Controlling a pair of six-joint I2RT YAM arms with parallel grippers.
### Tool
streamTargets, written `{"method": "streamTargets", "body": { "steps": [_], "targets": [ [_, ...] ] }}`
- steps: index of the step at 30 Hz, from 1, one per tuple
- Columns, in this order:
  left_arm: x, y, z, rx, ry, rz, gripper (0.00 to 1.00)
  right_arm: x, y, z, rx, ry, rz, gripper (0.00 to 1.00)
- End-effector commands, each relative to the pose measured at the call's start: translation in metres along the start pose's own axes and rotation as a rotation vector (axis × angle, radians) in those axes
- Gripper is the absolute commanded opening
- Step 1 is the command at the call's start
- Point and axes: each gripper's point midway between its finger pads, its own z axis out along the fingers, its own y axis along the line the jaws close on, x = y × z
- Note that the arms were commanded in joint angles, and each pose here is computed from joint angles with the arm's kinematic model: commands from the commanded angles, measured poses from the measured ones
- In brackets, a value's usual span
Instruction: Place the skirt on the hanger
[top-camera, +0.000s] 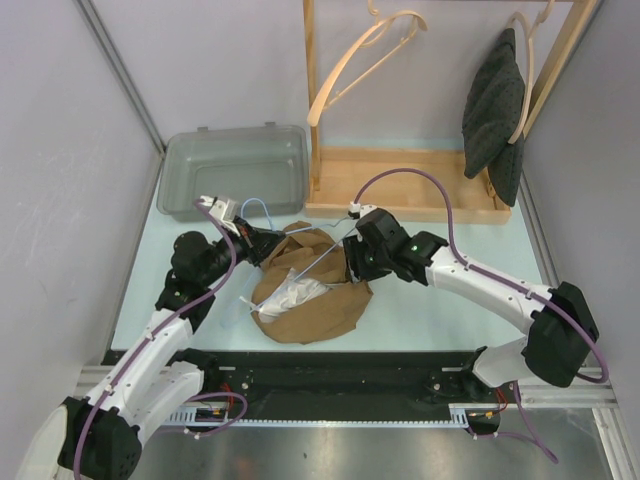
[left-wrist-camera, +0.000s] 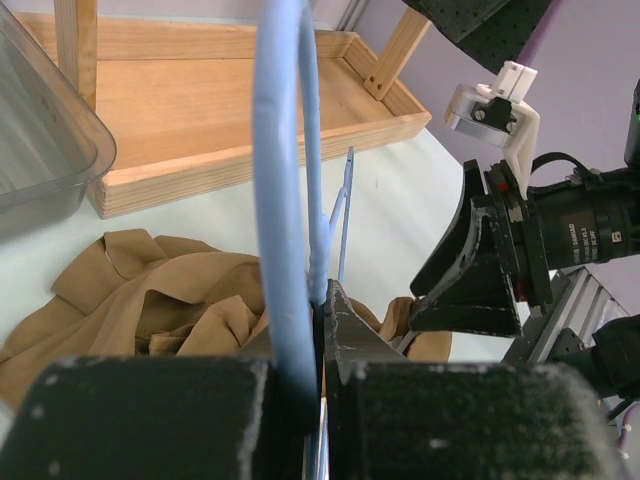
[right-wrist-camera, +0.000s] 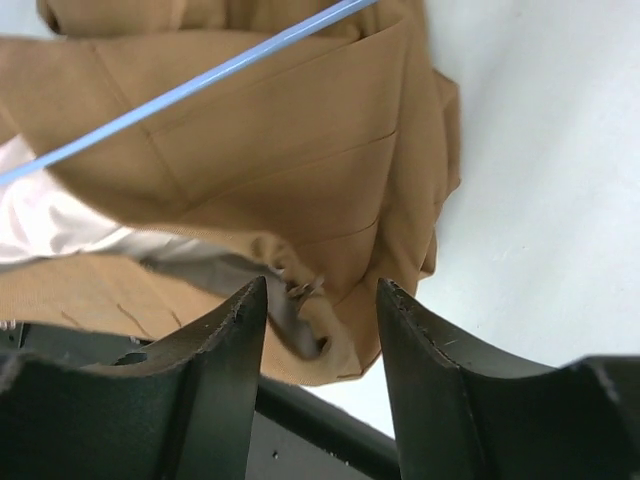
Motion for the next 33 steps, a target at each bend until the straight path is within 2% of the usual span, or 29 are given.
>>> {"method": "streamTargets", "body": {
  "steps": [1,4,11,16,18,21,22,23,25,30,33],
  "targets": [
    [-0.029,-0.009,0.001,0.021,-0.08,0.057,0.0,-0.017,-0.009,0.006,0.06,-0.063,0.063,0.51],
    [-0.027,-0.008,0.003,0.022,-0.075,0.047,0.0,-0.011,-0.013,0.013,0.08,-0.035,0.091,0.47],
    [-0.027,-0.006,0.009,0.023,-0.073,0.033,0.0,0.018,-0.018,0.005,0.138,0.062,0.094,0.22],
    [-0.028,-0.005,0.015,0.027,-0.07,0.032,0.0,0.026,-0.011,-0.012,0.126,0.073,0.052,0.22],
    [-0.028,-0.004,0.017,0.028,-0.068,0.033,0.0,0.032,-0.008,-0.014,0.113,0.098,0.042,0.3],
    [-0.028,-0.004,0.02,0.029,-0.063,0.031,0.0,0.042,-0.008,-0.012,0.113,0.134,0.041,0.34],
    [-0.028,-0.003,0.02,0.029,-0.064,0.032,0.0,0.044,-0.008,-0.011,0.114,0.14,0.043,0.31],
    [-0.029,-0.004,0.021,0.031,-0.065,0.032,0.0,0.048,-0.01,-0.009,0.12,0.147,0.051,0.15],
    [-0.03,-0.004,0.022,0.033,-0.067,0.035,0.0,0.051,-0.014,-0.005,0.141,0.148,0.054,0.0],
    [-0.038,-0.009,0.025,0.046,-0.088,0.038,0.0,0.053,-0.036,0.011,0.239,0.139,0.039,0.0],
    [-0.043,-0.013,0.028,0.058,-0.106,0.028,0.0,0.044,-0.05,0.022,0.295,0.091,0.054,0.0]
  ]
}}
